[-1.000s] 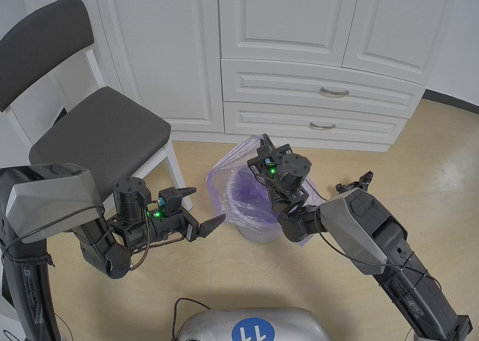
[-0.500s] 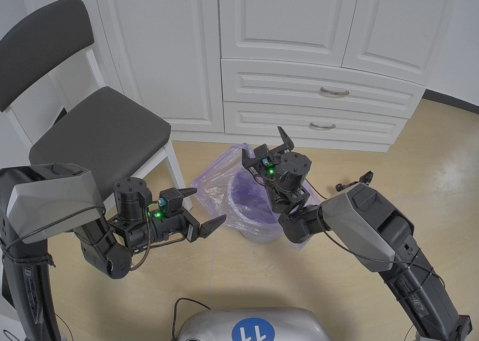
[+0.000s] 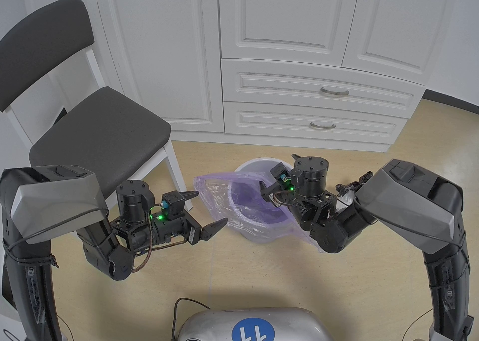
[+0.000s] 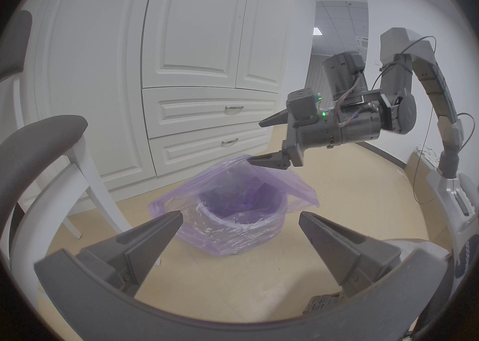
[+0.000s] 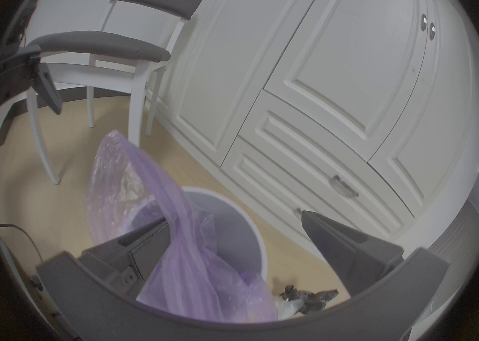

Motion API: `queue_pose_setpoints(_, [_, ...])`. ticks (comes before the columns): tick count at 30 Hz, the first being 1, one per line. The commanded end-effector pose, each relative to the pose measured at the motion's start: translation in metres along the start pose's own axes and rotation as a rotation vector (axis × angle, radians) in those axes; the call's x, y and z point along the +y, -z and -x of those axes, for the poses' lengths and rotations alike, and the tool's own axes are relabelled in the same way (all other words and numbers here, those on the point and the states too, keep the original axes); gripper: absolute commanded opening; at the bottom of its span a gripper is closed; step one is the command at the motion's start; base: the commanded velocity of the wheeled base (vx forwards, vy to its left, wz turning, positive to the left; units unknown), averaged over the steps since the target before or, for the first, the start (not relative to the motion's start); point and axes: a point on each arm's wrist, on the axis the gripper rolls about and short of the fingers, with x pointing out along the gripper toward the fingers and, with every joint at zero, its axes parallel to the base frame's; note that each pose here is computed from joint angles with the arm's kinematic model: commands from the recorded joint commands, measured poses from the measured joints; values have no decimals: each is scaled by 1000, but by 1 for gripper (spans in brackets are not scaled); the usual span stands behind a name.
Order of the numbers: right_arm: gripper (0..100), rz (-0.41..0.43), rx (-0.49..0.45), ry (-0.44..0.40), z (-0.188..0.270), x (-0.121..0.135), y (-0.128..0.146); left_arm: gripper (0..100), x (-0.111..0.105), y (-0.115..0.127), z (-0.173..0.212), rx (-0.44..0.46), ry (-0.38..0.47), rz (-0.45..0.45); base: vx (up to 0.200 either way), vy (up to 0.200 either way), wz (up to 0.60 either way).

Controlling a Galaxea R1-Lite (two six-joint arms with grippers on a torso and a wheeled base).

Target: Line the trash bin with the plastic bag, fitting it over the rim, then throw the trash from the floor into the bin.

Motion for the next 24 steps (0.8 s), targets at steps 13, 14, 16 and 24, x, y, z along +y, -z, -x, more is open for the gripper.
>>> queue_pose_setpoints(13, [100,-179,49,-145,76,-3,-44,100,-4,17,-15,37,-12,8,0,0,0])
queue_pose_setpoints(14, [100,-161,58,-168,83,2,-42,100,-4,16,-14,33,-15,6,0,0,0])
queue_pose_setpoints(16, [100,-121,89,-203,92,13,-33,100,-2,14,-13,28,-21,5,0,0,0])
queue_pose_setpoints(24, [100,-45,177,-254,88,39,1,100,3,7,-8,12,-37,2,0,0,0])
